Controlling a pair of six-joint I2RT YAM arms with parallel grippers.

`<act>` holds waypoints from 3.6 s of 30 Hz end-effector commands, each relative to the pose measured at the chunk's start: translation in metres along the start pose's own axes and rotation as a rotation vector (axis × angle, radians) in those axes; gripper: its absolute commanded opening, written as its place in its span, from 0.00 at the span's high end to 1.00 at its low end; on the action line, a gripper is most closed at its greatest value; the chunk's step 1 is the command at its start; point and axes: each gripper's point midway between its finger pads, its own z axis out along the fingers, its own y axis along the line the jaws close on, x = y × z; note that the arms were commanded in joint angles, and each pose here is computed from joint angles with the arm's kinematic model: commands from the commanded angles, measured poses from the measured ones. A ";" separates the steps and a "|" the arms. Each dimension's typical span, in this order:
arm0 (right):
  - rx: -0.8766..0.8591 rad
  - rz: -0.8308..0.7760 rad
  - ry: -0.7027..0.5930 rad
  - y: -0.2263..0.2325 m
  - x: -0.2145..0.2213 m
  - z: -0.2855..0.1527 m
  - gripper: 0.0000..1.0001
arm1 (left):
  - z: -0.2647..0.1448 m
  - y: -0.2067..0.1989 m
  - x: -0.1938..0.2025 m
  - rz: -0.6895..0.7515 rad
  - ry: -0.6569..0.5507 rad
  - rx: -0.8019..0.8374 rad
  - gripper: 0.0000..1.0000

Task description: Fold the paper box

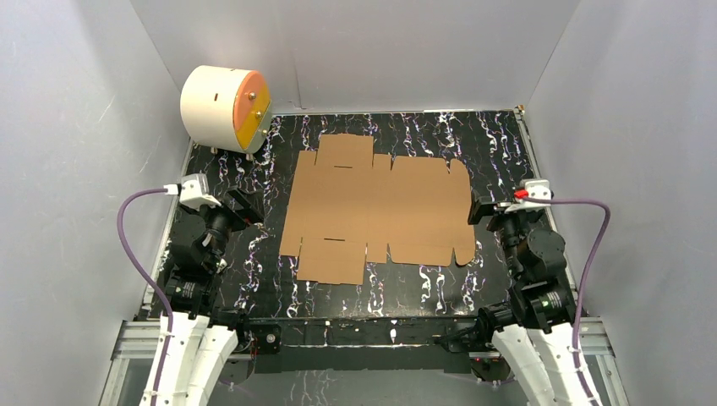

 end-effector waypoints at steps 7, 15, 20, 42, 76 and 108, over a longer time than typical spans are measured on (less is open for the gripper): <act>-0.173 0.122 0.212 0.047 0.013 0.044 0.01 | 0.001 -0.023 0.057 -0.176 0.257 0.086 0.03; -0.264 0.157 0.458 0.079 0.089 0.110 0.01 | 0.011 -0.030 0.107 -0.305 0.457 0.082 0.04; -0.259 0.225 0.506 0.064 0.116 0.160 0.01 | 0.012 -0.030 0.143 -0.389 0.591 0.043 0.06; -0.328 0.334 0.675 0.016 0.224 0.311 0.01 | 0.024 -0.027 0.222 -0.363 0.841 -0.088 0.06; -0.175 0.528 0.984 0.042 0.253 0.111 0.01 | 0.093 0.036 0.238 -0.131 0.768 -0.434 0.05; -0.526 0.302 0.773 0.133 0.167 0.115 0.01 | 0.054 0.052 0.174 -0.116 0.620 -0.560 0.03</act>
